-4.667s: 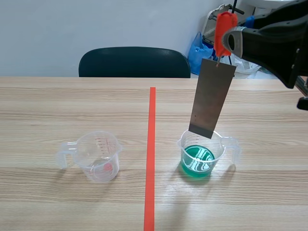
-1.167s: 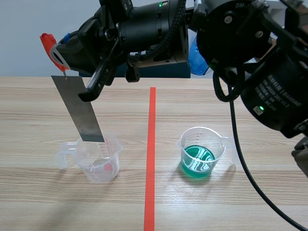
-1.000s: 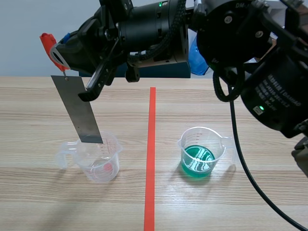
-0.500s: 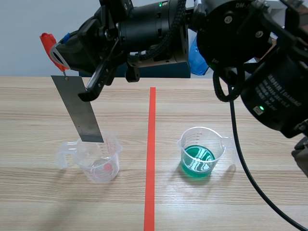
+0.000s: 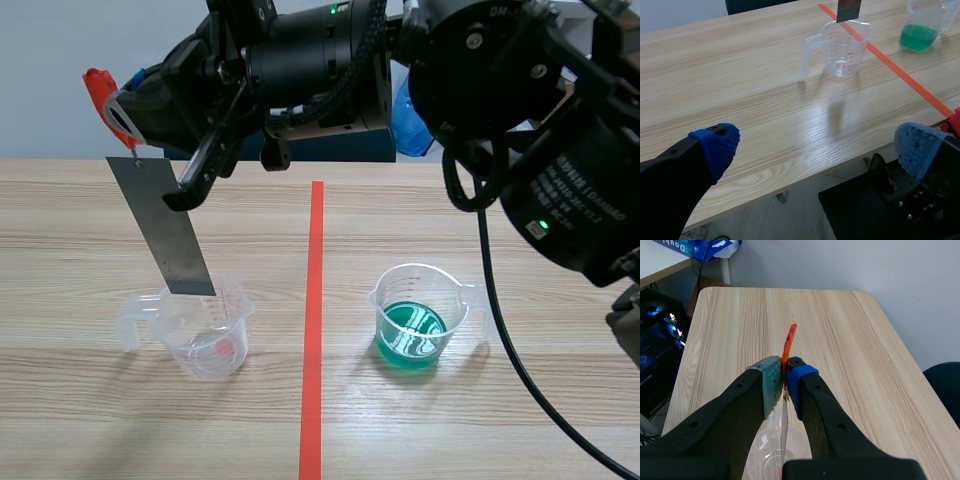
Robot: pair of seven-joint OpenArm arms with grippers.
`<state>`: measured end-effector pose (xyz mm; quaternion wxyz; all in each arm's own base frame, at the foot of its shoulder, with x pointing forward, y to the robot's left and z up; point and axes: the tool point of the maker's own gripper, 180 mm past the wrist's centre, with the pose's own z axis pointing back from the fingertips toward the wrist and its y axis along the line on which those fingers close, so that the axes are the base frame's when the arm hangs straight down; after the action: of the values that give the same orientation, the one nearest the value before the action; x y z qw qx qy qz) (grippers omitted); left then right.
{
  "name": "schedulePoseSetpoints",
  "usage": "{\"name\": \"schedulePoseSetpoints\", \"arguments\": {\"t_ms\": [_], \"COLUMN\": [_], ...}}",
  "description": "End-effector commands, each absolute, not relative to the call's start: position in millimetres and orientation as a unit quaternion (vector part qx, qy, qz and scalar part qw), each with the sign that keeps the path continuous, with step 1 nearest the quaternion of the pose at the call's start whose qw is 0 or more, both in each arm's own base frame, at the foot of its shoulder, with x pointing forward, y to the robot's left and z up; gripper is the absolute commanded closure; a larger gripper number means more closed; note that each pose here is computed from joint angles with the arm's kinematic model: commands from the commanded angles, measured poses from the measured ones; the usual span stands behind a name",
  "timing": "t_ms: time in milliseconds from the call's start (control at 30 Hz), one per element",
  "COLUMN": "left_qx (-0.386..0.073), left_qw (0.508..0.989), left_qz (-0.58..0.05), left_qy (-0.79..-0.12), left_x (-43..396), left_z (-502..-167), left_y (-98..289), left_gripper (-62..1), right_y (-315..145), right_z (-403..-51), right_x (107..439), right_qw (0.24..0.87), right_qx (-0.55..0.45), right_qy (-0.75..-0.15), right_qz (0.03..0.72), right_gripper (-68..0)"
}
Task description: Do the redox reaction experiment
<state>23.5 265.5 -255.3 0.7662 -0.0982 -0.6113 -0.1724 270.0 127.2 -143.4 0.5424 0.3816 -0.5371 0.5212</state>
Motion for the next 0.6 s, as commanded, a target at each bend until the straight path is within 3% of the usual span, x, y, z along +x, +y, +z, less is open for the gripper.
{"name": "schedulePoseSetpoints", "arguments": {"t_ms": [0,567], "left_qx": [-0.095,-0.089], "left_qw": [0.762,0.759], "left_qz": [-0.167,-0.157], "left_qy": [-0.619,-0.626], "left_x": [23.7,25.7], "left_z": [-251.6,-248.7], "left_y": [266.9,270.6], "left_gripper": [-62.3,-62.3], "right_y": [129.6,129.6], "right_z": [-126.1,-126.1], "right_x": [270.8,270.8], "right_qw": [0.522,0.522], "right_qx": [0.389,0.389], "right_qy": [-0.554,-0.554], "right_qz": [0.518,0.519], "right_gripper": [-0.6,-0.6]}}
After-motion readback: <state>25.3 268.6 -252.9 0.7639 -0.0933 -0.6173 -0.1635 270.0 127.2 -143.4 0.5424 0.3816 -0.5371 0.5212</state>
